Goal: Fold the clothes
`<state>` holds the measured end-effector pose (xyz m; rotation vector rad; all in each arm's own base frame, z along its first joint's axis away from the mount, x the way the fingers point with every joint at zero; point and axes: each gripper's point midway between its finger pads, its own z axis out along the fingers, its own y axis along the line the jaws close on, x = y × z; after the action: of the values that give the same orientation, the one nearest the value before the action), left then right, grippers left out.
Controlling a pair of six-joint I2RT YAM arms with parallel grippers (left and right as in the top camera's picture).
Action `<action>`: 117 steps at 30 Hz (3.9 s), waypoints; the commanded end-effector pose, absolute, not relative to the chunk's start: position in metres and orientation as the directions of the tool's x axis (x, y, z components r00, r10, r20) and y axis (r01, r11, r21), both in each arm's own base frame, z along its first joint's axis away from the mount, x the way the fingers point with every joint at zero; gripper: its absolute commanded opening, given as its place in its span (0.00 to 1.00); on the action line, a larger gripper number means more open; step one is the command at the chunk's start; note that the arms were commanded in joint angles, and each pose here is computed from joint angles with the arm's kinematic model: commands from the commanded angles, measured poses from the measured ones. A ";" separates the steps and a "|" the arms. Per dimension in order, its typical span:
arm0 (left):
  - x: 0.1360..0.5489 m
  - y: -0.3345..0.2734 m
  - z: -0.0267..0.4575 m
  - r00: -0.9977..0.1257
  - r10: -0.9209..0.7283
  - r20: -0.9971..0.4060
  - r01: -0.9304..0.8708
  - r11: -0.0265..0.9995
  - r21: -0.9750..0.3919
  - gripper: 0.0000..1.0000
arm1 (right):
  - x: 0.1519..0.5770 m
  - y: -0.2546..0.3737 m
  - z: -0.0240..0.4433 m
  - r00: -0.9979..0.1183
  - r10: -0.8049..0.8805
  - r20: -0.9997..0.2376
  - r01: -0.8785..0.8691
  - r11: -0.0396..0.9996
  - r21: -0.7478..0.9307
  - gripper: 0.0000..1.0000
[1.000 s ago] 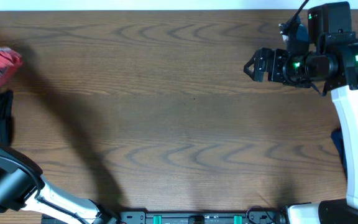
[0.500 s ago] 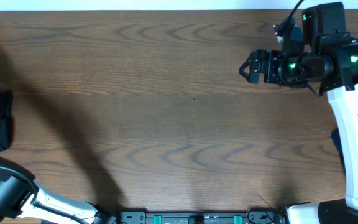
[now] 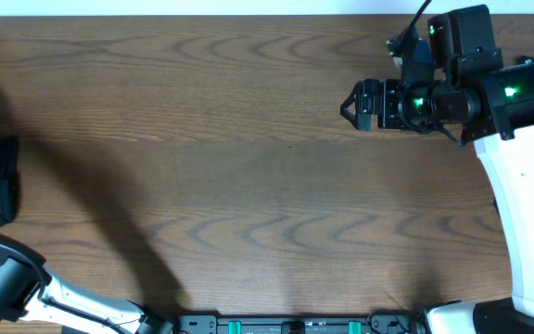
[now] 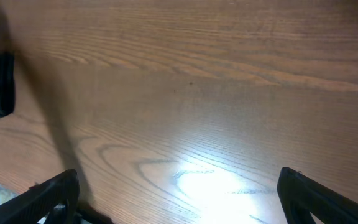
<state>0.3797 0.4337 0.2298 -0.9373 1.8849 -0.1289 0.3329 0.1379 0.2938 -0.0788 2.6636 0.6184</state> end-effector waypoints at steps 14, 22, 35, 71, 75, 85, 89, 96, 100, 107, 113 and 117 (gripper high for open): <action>0.403 0.424 0.247 -0.223 -0.597 -0.771 -0.514 0.744 -0.427 0.06 | 0.328 0.142 0.303 -0.911 0.044 -0.411 -0.149 0.893 0.425 0.99; 0.401 0.423 0.222 -0.253 -0.643 -0.723 -0.534 0.716 -0.450 0.07 | 0.326 0.147 0.303 -0.912 0.032 -0.409 -0.160 0.890 0.426 0.99; 0.373 0.433 0.188 -0.163 -0.798 -0.580 -0.722 0.497 -0.481 0.06 | 0.317 0.160 0.301 -0.918 -0.003 -0.397 -0.188 0.884 0.427 0.99; 0.379 0.441 0.205 -0.468 -0.451 -0.760 -0.613 0.785 -0.088 0.07 | 0.329 0.164 0.308 -0.886 -0.025 -0.462 -0.242 0.877 0.416 0.99; 0.381 0.443 0.222 -0.452 -0.438 -0.778 -0.610 0.788 -0.089 0.07 | 0.331 0.164 0.309 -0.882 -0.025 -0.471 -0.246 0.876 0.415 0.99; 0.388 0.441 0.234 -0.364 -0.507 -0.781 -0.648 0.740 -0.179 0.07 | 0.334 0.166 0.309 -0.879 -0.024 -0.476 -0.250 0.874 0.416 0.99; 0.386 0.440 0.231 -0.371 -0.517 -0.772 -0.650 0.738 -0.183 0.07 | 0.334 0.166 0.309 -0.880 -0.024 -0.473 -0.248 0.875 0.417 0.99; 0.385 0.438 0.228 -0.372 -0.532 -0.760 -0.655 0.731 -0.191 0.07 | 0.329 0.165 0.306 -0.890 -0.028 -0.455 -0.241 0.875 0.419 0.99; 0.382 0.435 0.224 -0.384 -0.548 -0.743 -0.658 0.727 -0.196 0.09 | 0.326 0.170 0.307 -0.895 -0.033 -0.445 -0.253 0.859 0.445 0.99; 0.369 0.423 0.205 -0.420 -0.616 -0.666 -0.683 0.698 -0.215 0.06 | 0.316 0.168 0.302 -0.916 -0.040 -0.400 -0.233 0.863 0.448 0.99; 0.333 0.418 0.184 -0.394 -0.746 -0.536 -0.758 0.594 -0.269 0.06 | 0.305 0.164 0.295 -0.933 -0.057 -0.355 -0.221 0.870 0.440 0.99; 0.308 0.414 0.173 -0.382 -0.804 -0.455 -0.795 0.537 -0.283 0.06 | 0.297 0.162 0.291 -0.945 -0.067 -0.321 -0.211 0.875 0.437 0.99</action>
<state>0.3217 0.4030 0.1618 -1.2285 2.2723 -0.0384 0.3038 0.1583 0.2867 -0.1625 2.7559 0.6748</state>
